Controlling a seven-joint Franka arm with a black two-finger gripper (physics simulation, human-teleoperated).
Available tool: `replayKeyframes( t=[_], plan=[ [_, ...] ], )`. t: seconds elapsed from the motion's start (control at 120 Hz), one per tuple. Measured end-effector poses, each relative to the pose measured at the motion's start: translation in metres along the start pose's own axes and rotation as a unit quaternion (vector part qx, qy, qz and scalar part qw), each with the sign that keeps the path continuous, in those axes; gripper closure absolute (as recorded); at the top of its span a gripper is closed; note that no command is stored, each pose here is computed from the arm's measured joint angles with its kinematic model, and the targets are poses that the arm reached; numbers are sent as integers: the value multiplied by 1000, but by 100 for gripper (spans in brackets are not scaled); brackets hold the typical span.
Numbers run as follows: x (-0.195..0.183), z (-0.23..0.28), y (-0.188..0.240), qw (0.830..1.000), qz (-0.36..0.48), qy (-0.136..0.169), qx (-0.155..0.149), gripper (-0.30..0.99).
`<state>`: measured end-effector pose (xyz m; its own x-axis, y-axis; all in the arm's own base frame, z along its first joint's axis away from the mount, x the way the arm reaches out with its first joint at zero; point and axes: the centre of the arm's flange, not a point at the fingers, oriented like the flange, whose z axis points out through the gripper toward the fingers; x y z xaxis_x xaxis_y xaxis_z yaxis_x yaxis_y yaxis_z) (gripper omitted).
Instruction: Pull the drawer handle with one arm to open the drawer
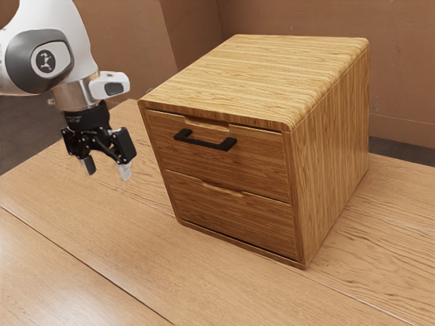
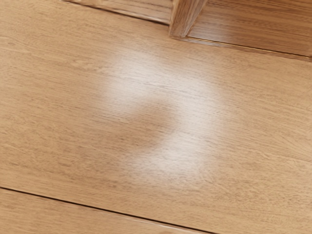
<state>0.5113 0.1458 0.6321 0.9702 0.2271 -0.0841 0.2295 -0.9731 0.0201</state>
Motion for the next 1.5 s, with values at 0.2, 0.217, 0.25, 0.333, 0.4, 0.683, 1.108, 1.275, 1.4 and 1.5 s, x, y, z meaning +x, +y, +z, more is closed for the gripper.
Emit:
replayKeyframes(
  t=[0.2, 0.217, 0.25, 0.333, 0.4, 0.683, 1.108, 1.275, 1.4, 1.5],
  plan=[
    [6, -5, 41, 999, 42, 30, 4, 0],
    [7, -5, 45, 998, 46, 31, 4, 0],
    [7, -6, 53, 998, 54, 33, 4, 0],
    [7, -6, 67, 997, 68, 38, 5, 0],
    [7, -7, 72, 996, 74, 40, 4, 0],
    [-6, -61, 41, 995, 48, 91, -10, 0],
    [-24, -83, 111, 969, -222, 86, -59, 0],
    [-43, -86, 156, 949, -295, 87, -75, 0],
    [-68, -70, 142, 922, -366, 90, -94, 0],
    [-63, -57, 141, 899, -411, 101, -112, 0]
  ],
)
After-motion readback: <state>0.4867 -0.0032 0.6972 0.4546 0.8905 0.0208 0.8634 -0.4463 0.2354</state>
